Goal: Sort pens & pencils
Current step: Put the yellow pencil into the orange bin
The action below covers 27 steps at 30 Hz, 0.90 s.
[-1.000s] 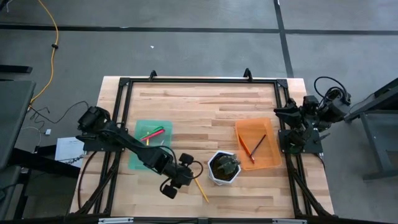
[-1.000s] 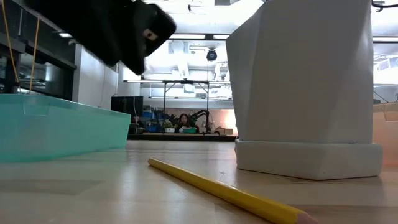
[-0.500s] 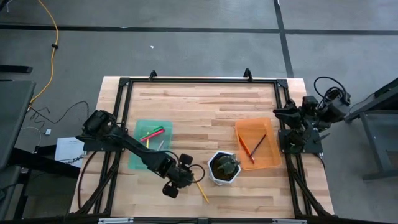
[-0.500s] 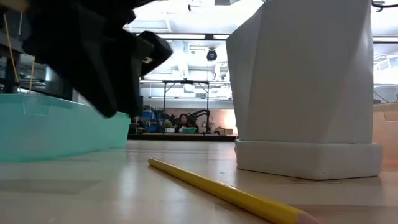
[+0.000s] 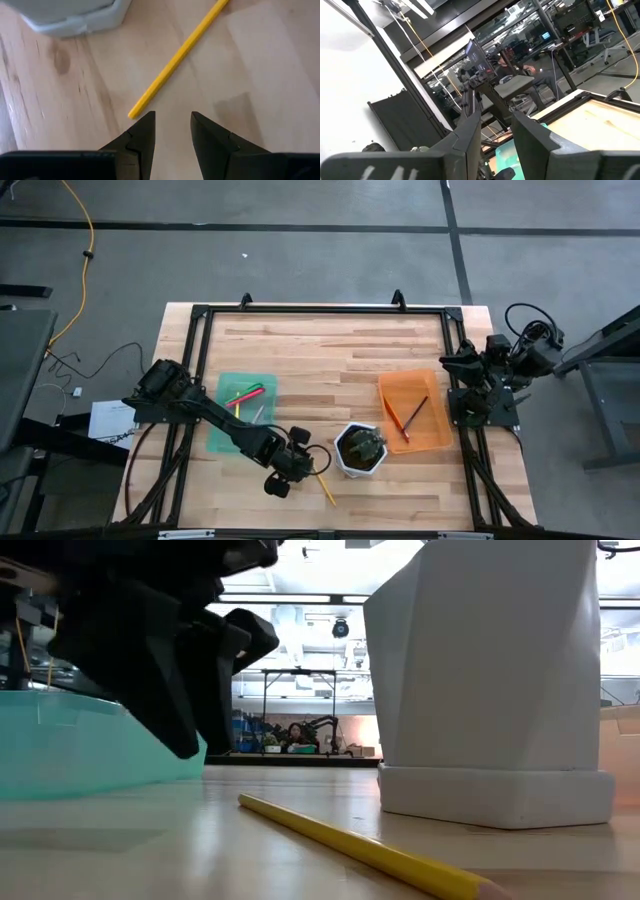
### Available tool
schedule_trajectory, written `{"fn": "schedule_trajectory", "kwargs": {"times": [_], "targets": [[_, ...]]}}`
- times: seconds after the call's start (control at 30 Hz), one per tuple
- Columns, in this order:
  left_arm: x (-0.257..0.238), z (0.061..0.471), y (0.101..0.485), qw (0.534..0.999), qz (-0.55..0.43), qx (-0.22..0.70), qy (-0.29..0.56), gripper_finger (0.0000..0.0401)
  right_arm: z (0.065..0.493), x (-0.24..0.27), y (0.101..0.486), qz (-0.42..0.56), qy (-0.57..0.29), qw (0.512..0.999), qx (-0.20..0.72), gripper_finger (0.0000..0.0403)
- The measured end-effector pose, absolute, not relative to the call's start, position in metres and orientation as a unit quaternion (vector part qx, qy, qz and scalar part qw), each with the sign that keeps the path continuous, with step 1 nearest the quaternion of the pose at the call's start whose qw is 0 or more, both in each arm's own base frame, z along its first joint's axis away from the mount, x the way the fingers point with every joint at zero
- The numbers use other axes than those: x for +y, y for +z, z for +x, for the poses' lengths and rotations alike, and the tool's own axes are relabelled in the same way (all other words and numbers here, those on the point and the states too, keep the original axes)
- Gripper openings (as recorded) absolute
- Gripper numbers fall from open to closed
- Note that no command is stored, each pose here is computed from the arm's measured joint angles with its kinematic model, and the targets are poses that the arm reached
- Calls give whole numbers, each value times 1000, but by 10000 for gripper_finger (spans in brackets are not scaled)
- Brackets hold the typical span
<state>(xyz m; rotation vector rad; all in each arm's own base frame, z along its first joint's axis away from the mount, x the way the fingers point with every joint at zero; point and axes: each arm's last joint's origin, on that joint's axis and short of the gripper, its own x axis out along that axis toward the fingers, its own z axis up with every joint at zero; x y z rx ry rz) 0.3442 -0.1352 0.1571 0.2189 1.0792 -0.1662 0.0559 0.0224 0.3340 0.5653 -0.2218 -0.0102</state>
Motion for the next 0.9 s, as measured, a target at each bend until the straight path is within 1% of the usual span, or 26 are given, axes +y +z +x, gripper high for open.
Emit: {"fn": "schedule_trajectory", "kwargs": {"times": [0.43, 0.6, 0.77, 0.9], "targets": [[-119, 353, 159, 861, 100, 497, -51, 110, 56, 22, 334, 277, -5, 955, -109, 103], [-119, 358, 161, 869, 106, 478, -68, 110, 56, 22, 334, 278, -5, 954, -109, 103], [-121, 357, 154, 861, 96, 491, -93, 110, 56, 22, 334, 277, -6, 955, -109, 103], [-121, 358, 147, 855, 97, 501, -93, 110, 56, 22, 334, 277, -6, 955, -109, 103]]}}
